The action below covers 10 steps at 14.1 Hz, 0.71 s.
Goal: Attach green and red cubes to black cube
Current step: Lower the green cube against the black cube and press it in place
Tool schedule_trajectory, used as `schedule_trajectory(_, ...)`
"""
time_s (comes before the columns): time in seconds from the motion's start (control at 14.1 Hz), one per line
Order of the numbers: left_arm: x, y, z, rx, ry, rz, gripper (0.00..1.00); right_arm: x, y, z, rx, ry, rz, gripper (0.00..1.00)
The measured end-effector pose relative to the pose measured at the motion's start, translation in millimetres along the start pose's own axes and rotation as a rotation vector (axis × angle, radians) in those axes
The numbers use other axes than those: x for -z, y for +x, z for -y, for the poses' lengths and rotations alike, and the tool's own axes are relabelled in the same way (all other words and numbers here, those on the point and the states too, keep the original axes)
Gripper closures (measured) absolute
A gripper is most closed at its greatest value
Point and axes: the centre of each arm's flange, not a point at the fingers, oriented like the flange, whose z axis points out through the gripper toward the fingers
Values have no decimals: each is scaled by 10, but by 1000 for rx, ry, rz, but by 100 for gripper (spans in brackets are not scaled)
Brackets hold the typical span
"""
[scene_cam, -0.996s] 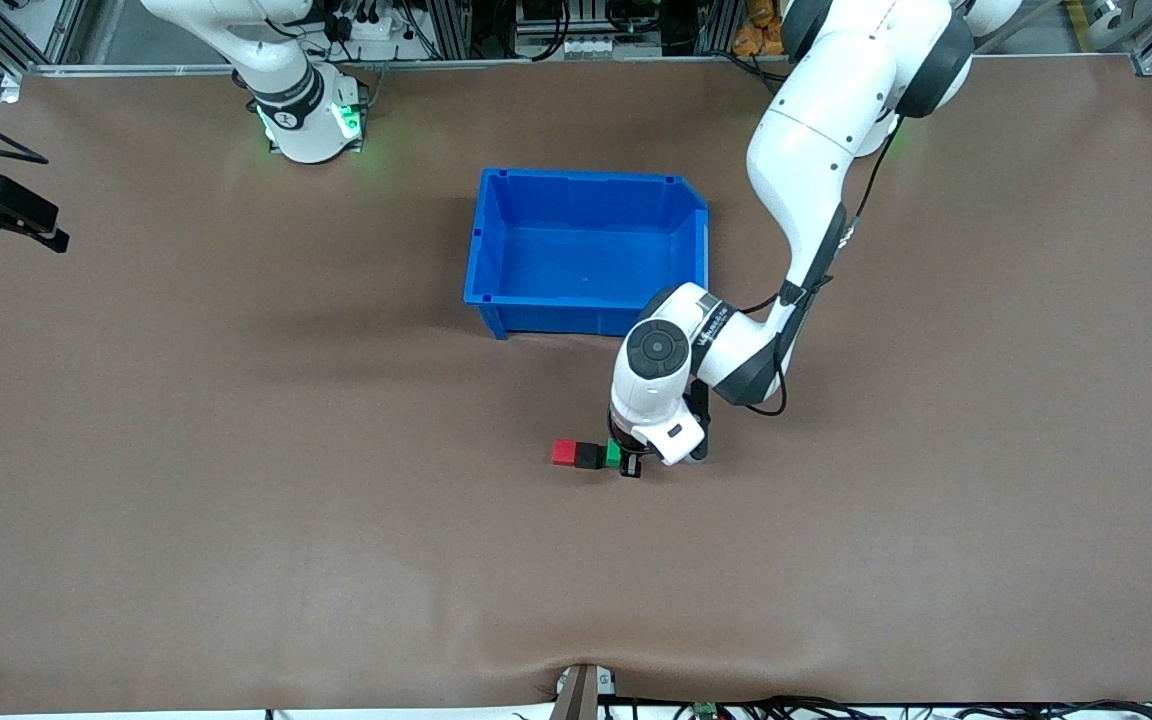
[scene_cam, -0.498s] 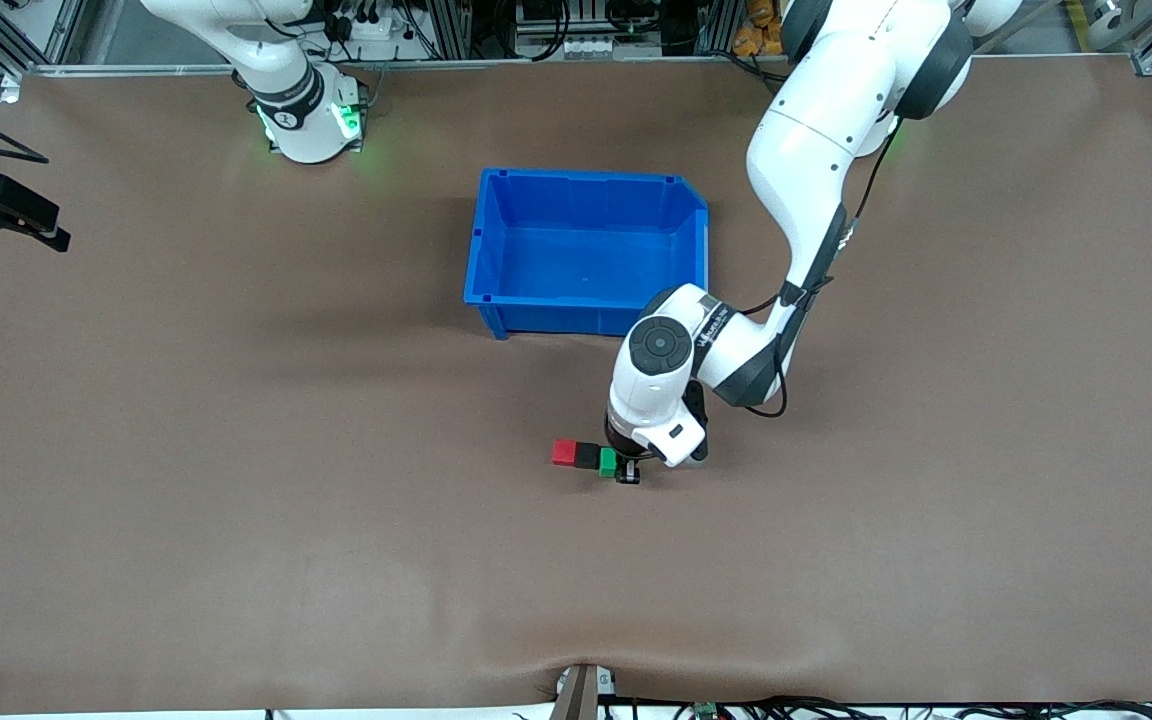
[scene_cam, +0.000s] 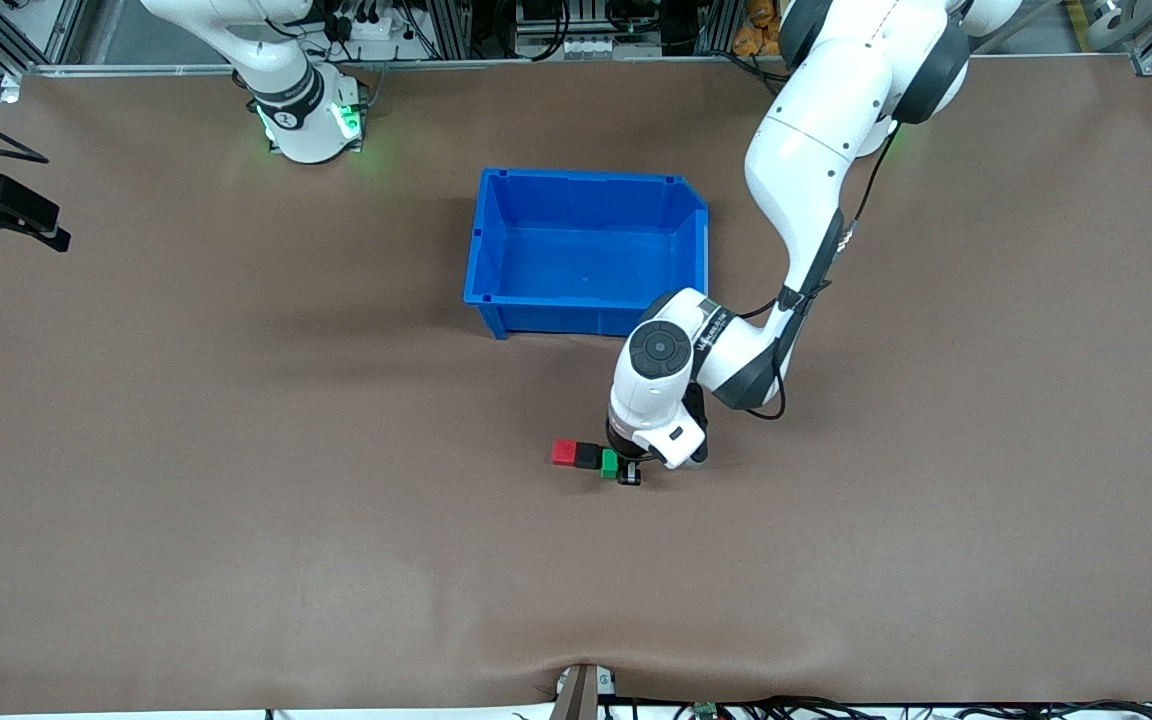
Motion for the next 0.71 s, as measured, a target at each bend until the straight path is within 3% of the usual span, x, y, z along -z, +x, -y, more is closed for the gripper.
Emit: schedule_trajectory(0.71,19,-123,111,-17,51,-23,60,0,0,1,0,1,0,0)
